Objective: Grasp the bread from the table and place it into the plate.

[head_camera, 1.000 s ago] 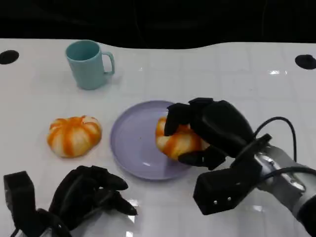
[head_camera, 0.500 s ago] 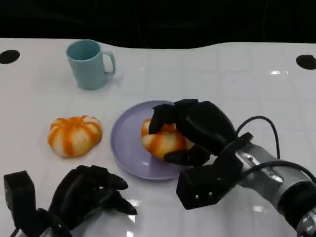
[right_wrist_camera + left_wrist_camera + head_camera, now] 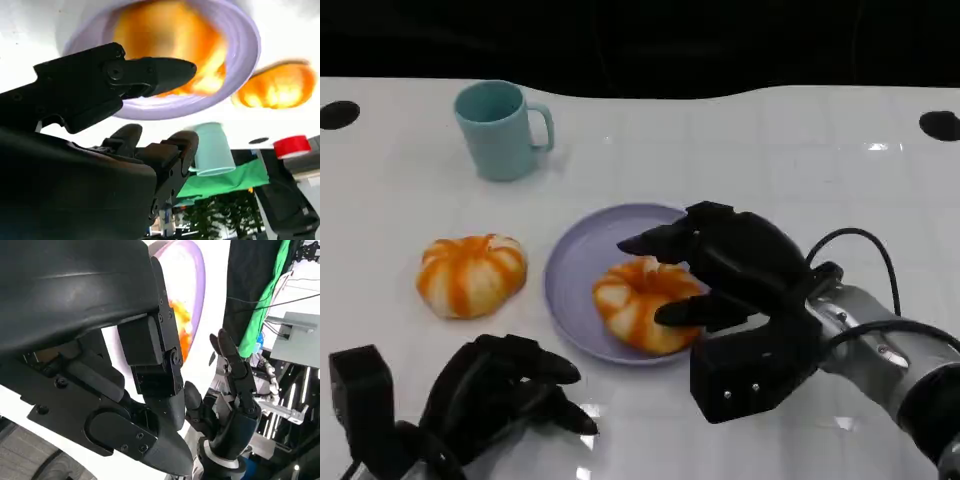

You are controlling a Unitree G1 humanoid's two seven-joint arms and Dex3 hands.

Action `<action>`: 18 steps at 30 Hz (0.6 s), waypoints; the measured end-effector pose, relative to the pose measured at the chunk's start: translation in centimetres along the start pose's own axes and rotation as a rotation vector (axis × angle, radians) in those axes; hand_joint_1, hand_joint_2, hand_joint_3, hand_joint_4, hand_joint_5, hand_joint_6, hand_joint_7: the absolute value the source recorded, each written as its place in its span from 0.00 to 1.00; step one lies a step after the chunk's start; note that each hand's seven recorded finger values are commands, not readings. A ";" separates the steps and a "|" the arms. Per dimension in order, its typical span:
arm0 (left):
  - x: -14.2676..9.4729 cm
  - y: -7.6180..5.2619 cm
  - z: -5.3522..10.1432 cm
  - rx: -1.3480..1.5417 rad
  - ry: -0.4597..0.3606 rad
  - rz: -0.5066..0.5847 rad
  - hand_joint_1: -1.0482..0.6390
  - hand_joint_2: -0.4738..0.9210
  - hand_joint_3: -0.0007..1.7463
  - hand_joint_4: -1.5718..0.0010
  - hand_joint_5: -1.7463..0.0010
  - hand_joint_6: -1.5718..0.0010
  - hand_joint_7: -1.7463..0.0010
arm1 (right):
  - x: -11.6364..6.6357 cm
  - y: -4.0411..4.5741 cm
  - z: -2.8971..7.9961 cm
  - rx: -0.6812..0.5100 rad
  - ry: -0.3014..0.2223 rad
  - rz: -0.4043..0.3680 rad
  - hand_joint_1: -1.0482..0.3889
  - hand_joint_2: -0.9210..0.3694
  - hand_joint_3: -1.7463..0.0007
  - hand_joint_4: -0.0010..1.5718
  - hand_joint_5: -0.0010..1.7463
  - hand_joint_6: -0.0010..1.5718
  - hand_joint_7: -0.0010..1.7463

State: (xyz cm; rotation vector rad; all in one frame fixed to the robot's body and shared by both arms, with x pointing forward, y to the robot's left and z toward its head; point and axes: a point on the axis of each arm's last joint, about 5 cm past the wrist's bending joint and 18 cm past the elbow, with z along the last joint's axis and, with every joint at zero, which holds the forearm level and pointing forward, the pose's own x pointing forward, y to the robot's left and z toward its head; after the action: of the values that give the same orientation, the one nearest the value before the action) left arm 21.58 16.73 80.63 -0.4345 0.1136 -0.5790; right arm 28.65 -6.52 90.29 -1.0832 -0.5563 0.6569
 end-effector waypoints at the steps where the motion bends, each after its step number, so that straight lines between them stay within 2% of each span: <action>1: 0.0 0.0 0.0 0.001 0.000 0.000 0.00 0.90 0.00 0.00 0.84 0.00 0.97 | -0.1 -0.02 0.0 -0.001 -0.002 0.003 0.18 0.00 0.76 0.06 0.28 0.22 0.04; 5: 0.0 0.0 0.0 -0.001 0.000 0.000 0.00 0.90 0.00 0.00 0.84 0.00 0.96 | -0.6 -0.09 0.0 -0.008 -0.007 -0.002 0.18 0.00 0.76 0.08 0.29 0.24 0.04; 10: 0.0 0.0 0.0 -0.007 -0.002 0.001 0.00 0.90 0.00 0.00 0.84 0.00 0.97 | -2.0 0.02 -0.6 -0.003 0.007 -0.006 0.22 0.00 0.79 0.13 0.31 0.27 0.05; 15: 0.0 0.0 0.0 -0.008 0.000 0.001 0.00 0.90 0.00 0.00 0.84 0.00 0.97 | -3.6 -0.06 -1.1 0.050 0.011 -0.059 0.26 0.00 0.82 0.21 0.35 0.34 0.07; 18: 0.0 -0.1 0.0 -0.007 0.000 -0.001 0.00 0.90 0.00 0.00 0.84 0.00 0.98 | -4.9 0.22 -1.3 0.099 0.015 -0.095 0.29 0.00 0.85 0.25 0.39 0.37 0.08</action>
State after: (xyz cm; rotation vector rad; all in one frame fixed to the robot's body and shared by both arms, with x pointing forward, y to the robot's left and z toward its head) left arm 21.57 16.64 80.62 -0.4408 0.1156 -0.5795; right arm 26.10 -10.78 89.17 -0.9631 -0.5533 0.5871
